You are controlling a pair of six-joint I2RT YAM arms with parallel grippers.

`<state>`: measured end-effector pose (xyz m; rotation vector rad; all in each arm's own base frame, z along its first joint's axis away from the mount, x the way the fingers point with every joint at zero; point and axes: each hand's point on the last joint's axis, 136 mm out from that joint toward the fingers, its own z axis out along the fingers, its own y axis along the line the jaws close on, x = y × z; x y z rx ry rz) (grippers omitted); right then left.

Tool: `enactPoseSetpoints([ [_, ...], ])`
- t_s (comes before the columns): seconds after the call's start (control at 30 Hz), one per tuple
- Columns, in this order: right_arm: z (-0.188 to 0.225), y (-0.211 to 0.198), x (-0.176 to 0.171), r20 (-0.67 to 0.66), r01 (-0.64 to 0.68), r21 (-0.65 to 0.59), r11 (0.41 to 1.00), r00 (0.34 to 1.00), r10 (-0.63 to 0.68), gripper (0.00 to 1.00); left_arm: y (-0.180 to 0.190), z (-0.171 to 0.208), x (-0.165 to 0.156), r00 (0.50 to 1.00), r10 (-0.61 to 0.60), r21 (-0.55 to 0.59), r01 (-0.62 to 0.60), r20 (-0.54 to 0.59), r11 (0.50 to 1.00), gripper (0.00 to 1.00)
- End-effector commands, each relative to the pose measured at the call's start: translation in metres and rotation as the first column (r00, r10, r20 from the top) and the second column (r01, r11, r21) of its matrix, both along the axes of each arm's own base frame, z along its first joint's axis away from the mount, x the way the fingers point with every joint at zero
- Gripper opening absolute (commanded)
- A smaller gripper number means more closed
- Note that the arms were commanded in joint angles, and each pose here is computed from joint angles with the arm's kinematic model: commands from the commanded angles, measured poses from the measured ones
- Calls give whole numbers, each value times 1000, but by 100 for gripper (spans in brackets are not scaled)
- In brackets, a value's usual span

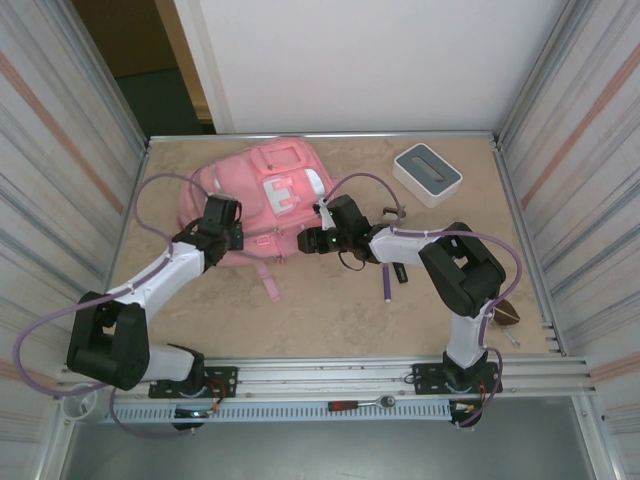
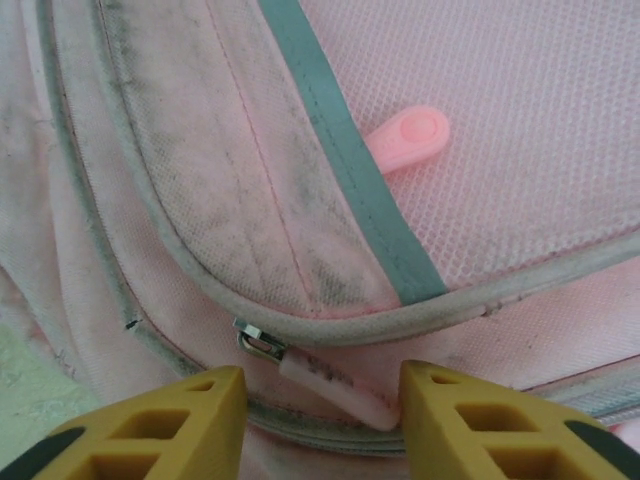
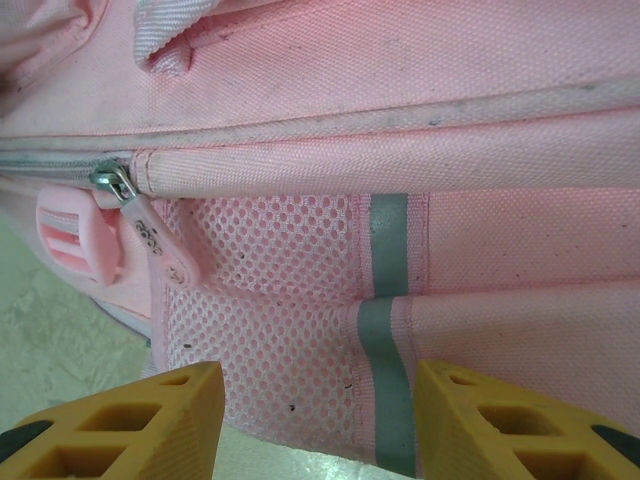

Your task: Pack the student bag

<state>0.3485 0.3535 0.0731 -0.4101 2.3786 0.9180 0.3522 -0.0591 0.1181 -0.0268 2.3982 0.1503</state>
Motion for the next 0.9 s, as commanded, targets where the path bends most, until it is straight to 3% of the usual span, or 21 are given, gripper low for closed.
enactPoseSetpoints([
  [0.0,-16,-8,-2,-36,13,-31,999,999,-14,51,-5,5,1,1000,-8,-62,10,20,998,41],
  [0.23,-17,-6,-3,-38,11,-29,1000,999,-12,51,-3,5,6,1000,-2,-123,5,26,992,32],
  [0.5,-16,-7,-3,-38,12,-28,1000,999,-13,51,-3,-3,9,1000,7,-153,-6,8,988,31],
  [0.87,-10,-16,2,-30,28,-33,999,999,-29,51,3,-9,3,1000,18,-150,-19,-8,988,11],
])
